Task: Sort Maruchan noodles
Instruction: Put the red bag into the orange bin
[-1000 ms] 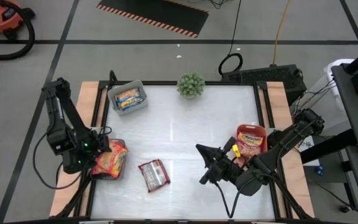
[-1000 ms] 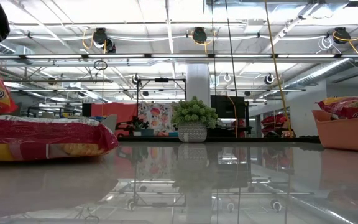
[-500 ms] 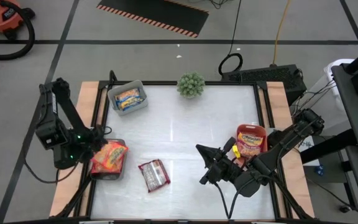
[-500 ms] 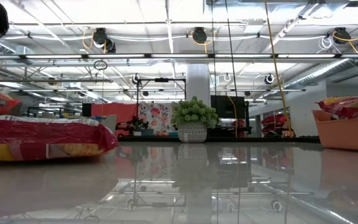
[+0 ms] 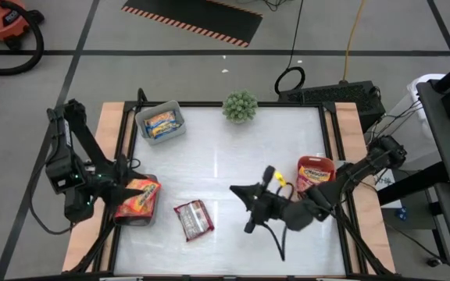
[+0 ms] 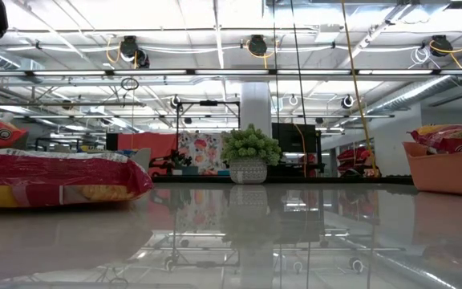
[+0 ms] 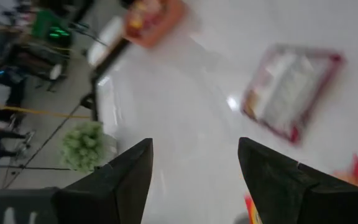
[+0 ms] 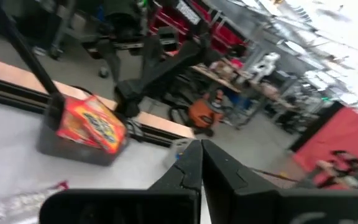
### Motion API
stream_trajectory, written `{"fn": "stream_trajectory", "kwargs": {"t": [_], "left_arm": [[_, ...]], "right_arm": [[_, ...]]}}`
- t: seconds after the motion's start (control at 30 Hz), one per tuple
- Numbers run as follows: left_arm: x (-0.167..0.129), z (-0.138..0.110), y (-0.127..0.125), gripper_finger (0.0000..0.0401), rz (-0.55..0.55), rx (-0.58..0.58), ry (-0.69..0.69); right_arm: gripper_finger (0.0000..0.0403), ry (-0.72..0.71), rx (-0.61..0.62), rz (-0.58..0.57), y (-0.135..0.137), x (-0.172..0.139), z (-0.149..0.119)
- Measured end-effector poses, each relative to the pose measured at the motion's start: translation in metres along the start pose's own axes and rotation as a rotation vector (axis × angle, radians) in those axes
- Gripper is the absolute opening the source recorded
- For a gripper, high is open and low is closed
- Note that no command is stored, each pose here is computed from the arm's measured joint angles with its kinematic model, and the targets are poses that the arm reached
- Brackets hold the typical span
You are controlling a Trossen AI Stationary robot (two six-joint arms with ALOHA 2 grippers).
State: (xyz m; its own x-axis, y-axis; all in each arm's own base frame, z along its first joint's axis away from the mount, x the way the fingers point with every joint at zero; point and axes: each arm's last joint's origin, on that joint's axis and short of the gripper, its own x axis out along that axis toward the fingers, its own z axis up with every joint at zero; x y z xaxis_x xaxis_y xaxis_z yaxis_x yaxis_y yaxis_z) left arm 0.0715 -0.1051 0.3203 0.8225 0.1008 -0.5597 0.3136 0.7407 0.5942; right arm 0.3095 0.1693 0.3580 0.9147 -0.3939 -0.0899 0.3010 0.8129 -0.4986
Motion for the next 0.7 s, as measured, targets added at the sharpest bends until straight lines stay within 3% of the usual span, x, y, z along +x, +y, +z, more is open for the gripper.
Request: {"fn": "stream_trajectory", "kwargs": {"t": [0.27,0.43,0.57,0.7], "left_arm": [[0.006,0.019,0.010,0.0241,0.223,-0.209,-0.123],[0.013,0.028,0.019,0.0241,0.270,-0.334,-0.141],[0.017,0.040,0.028,0.0241,0.305,-0.419,-0.187],[0.023,0.050,0.037,0.0241,0.255,-0.490,-0.240]], "right_arm": [[0.0000,0.027,0.085,0.180,-0.008,0.045,-0.023],[0.0000,0.070,0.100,0.204,-0.006,0.070,-0.039],[0.0000,0.095,0.154,0.322,0.004,0.085,-0.053],[0.0000,0.140,0.217,0.368,0.018,0.092,-0.064]]}}
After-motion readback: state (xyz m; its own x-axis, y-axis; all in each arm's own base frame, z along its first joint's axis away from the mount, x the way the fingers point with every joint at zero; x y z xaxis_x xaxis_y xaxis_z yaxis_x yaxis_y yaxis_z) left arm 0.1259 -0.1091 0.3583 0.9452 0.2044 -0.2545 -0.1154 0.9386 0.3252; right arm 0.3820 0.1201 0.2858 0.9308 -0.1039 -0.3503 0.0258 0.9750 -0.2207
